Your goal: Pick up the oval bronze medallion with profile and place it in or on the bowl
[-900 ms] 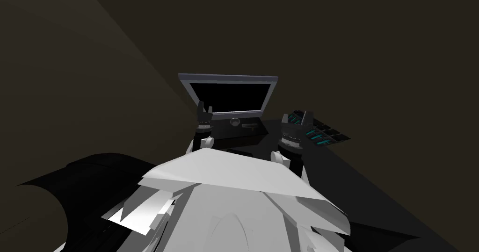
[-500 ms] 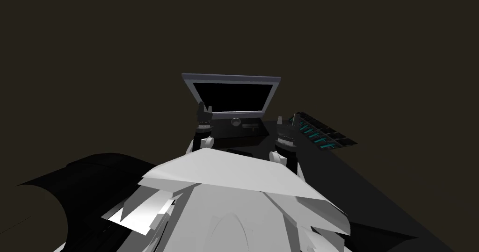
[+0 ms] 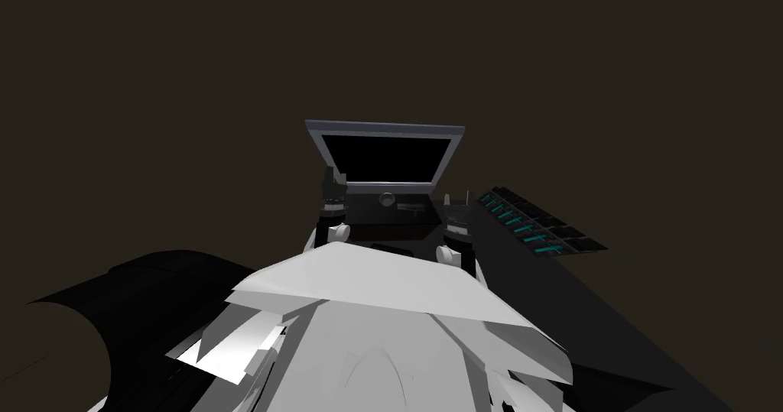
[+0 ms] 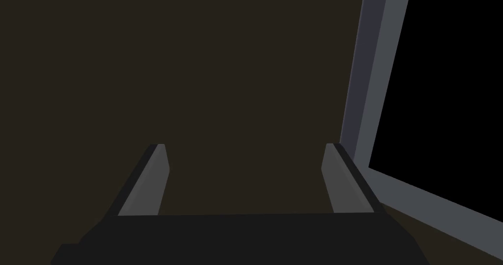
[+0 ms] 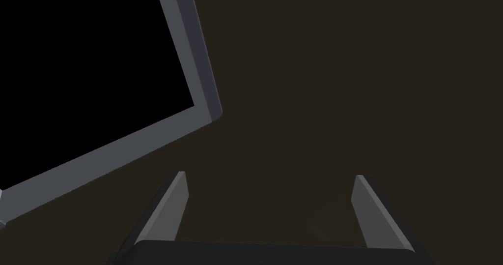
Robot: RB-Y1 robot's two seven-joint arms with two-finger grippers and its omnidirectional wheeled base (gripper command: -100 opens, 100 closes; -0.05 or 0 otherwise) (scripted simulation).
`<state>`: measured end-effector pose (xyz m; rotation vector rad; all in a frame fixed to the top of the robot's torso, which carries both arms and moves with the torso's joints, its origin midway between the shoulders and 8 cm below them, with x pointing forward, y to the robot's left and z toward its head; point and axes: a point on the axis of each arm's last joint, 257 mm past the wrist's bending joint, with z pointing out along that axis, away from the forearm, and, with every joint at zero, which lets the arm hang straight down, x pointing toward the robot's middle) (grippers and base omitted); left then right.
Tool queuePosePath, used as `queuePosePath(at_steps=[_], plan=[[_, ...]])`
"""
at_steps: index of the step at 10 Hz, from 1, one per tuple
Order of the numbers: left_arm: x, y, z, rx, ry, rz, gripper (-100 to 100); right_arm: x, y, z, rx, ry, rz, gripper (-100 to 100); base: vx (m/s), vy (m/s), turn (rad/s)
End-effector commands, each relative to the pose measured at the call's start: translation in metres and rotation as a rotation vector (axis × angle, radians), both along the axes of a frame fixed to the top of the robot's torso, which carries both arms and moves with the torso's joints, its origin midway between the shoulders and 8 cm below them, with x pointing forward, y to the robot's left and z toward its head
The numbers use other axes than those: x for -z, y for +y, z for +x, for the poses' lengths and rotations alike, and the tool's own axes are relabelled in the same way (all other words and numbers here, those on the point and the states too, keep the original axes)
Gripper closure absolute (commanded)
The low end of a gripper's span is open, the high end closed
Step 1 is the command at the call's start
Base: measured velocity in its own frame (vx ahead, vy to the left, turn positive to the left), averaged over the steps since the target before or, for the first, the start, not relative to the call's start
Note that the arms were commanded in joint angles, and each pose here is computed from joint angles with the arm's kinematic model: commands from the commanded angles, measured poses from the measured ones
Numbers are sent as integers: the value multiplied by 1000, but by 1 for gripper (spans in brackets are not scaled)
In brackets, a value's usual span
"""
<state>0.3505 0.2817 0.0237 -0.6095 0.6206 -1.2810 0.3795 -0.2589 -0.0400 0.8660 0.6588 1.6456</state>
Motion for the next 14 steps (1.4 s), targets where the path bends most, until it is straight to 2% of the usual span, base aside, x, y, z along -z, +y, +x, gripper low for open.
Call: queuePosePath(at_steps=[1,4,5,6,7,8,9,10,11,14], plan=[[0,0,0,0,0,0,0,22,-1,8,-42,45,75,-100,5,-46,159],[0,0,0,0,0,0,0,44,-2,16,-76,87,144,-100,6,-36,104],[0,0,0,0,0,0,0,57,-3,22,-104,113,204,-100,6,-37,127],[0,0,0,0,0,0,0,63,-4,23,-103,125,207,-100,3,-34,89],[0,0,0,0,0,0,0,81,-5,29,-127,158,270,-100,5,-43,140],[0,0,0,0,0,0,0,84,-5,30,-127,164,273,-100,3,-36,94],[0,0,0,0,0,0,0,100,-6,35,-148,195,334,-100,6,-36,155],[0,0,0,0,0,0,0,105,-7,36,-148,204,340,-100,3,-33,90],[0,0,0,0,0,0,0,118,-8,41,-169,226,402,-100,-1,-35,171],[0,0,0,0,0,0,0,149,-12,46,-180,284,478,-100,-1,-32,120]])
